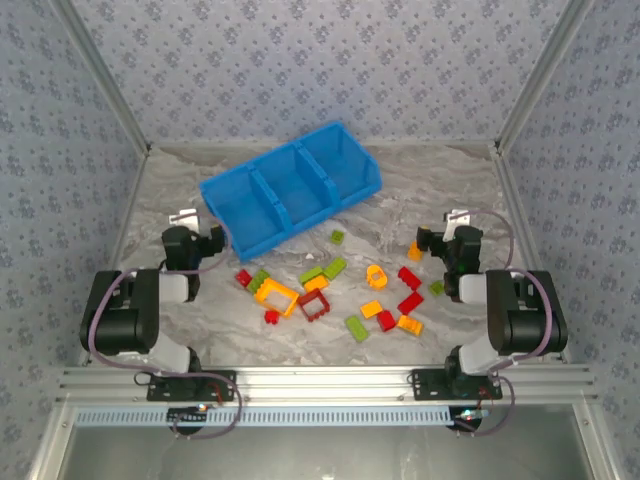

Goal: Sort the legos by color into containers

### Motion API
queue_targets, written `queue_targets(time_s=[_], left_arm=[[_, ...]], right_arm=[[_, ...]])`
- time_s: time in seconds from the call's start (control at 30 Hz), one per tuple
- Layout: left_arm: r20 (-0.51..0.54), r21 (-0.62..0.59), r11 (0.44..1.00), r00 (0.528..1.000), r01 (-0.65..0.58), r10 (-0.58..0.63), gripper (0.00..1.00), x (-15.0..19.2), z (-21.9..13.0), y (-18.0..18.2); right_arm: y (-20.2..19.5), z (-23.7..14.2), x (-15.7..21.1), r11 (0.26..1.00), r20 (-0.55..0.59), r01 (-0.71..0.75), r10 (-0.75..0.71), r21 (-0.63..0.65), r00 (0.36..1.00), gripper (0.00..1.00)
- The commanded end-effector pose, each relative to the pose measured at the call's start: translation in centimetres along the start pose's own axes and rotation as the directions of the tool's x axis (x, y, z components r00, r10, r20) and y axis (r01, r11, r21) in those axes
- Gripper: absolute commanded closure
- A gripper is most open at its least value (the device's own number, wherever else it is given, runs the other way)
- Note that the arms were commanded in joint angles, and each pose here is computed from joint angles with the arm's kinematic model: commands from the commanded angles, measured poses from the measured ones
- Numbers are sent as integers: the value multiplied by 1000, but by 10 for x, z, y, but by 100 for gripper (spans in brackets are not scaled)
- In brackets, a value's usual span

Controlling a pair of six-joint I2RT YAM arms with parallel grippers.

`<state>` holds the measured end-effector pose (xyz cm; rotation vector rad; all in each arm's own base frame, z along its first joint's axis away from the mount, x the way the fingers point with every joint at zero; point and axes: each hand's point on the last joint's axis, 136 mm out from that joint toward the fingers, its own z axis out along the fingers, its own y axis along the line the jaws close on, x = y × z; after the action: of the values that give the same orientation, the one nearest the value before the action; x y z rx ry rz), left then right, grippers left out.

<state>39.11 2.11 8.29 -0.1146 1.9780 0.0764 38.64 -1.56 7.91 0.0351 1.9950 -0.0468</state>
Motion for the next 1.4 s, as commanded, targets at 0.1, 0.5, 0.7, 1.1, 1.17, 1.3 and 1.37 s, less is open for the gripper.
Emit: queue_targets(time_s=[0.1, 0.5, 0.7, 1.1, 1.17, 1.3, 1.37], left_arm=[[20, 17, 1000, 1000, -3, 2, 2, -8, 3, -2], [20, 17, 1000, 1000, -1, 0, 2, -8, 2, -2], [6, -87, 996, 1000, -30, 30, 2, -35, -13, 5], [-96, -358, 709, 732, 607, -675, 2, -150, -156, 13], [-204, -291, 703, 676, 649, -708, 2, -138, -155, -5], [-307, -306, 743, 677, 595, -668, 8, -108, -190, -29], [-414, -320, 767, 646, 556, -641, 16, -72, -201, -44]], right_arm=[[-1, 3, -6, 1000, 11, 10, -10, -2, 1000, 0], [0, 3, -5, 1000, 11, 10, -10, -3, 1000, 0], [-13, -7, -21, 995, 11, 4, -5, 97, 1000, 0], [-28, -154, -235, 748, 63, -608, 616, 266, 785, 0], [-4, -148, -245, 811, -33, -571, 579, 125, 815, 10], [62, -186, -262, 934, 15, -350, 352, -74, 936, 9], [103, -202, -253, 934, -15, -277, 281, -227, 959, 3]])
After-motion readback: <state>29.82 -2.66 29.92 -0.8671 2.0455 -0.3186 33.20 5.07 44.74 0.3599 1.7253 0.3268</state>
